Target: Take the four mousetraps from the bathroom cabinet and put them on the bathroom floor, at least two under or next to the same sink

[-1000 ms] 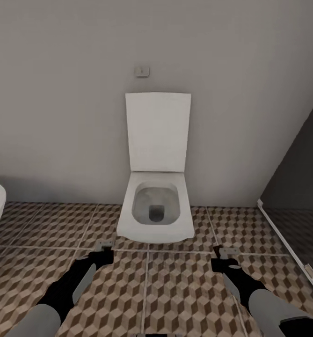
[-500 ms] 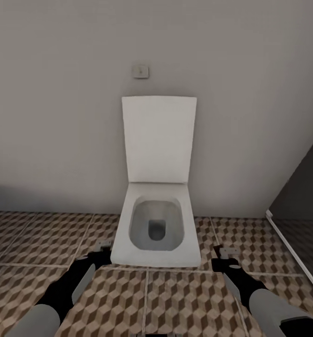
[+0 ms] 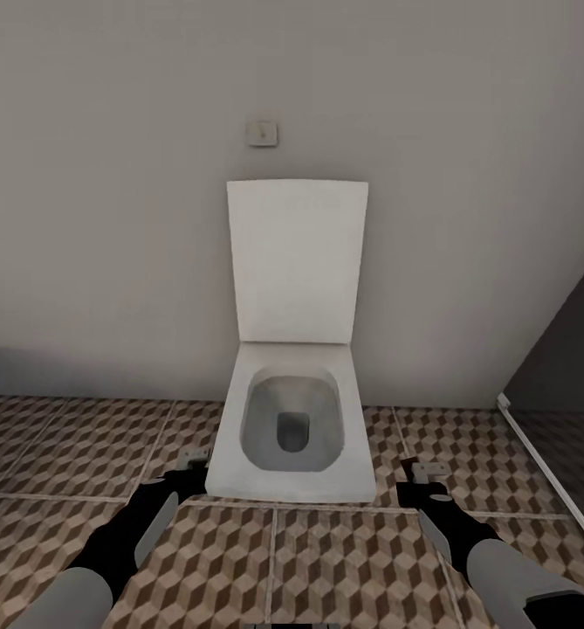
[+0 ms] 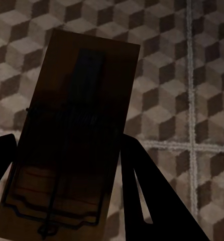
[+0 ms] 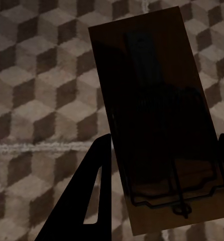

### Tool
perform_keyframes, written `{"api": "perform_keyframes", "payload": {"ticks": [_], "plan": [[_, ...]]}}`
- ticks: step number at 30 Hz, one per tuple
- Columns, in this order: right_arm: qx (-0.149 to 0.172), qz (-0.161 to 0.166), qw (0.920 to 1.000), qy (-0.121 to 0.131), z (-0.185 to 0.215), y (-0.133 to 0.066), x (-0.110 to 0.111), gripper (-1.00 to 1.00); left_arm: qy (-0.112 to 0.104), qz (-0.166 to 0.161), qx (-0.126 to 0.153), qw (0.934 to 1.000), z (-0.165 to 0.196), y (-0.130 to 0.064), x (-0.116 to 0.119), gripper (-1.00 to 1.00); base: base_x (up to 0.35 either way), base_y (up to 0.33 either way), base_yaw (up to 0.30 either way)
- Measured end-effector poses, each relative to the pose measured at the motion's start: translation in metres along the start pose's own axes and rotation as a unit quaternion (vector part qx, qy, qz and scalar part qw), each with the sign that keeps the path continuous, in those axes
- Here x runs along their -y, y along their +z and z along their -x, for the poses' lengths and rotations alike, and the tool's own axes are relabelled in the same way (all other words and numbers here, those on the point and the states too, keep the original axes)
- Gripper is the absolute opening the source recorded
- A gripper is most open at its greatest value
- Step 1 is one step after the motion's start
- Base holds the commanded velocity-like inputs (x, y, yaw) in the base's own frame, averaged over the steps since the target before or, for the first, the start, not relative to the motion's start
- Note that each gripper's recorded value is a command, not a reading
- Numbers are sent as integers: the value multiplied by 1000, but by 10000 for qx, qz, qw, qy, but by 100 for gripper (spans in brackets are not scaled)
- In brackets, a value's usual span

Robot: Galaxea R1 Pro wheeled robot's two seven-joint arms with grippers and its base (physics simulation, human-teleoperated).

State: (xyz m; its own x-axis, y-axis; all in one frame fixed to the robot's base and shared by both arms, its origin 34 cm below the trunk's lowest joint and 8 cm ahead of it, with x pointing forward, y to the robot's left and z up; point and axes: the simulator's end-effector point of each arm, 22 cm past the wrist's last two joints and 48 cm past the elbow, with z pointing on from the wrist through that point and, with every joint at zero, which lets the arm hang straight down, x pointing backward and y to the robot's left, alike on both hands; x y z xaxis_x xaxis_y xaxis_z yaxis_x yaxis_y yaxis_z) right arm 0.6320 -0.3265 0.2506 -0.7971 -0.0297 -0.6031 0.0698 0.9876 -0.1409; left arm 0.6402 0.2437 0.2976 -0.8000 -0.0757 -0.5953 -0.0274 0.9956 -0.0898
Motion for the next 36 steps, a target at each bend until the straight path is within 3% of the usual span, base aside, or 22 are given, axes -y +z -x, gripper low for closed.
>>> {"api": "perform_keyframes", "payload": {"ticks": [6, 11, 29, 36], "plan": [[-2, -3, 10000, 5, 0, 0, 0, -100, -80, 91, -13, 9999, -1, 0, 0, -100, 0, 0, 0], [-67, 10, 10000, -3, -7, 4, -1, -100, -102, 392, -77, 9991, -7, 4, -12, -100, 0, 0, 0], [-423, 19, 9991, -57, -48, 24, -6, -100, -112, 487, -370, 9981, -42, 27, -22, -100, 0, 0, 0], [-423, 10, 9991, -57, -48, 24, -5, -100, -119, 506, -353, 9980, -41, 27, -22, -100, 0, 0, 0]]}}
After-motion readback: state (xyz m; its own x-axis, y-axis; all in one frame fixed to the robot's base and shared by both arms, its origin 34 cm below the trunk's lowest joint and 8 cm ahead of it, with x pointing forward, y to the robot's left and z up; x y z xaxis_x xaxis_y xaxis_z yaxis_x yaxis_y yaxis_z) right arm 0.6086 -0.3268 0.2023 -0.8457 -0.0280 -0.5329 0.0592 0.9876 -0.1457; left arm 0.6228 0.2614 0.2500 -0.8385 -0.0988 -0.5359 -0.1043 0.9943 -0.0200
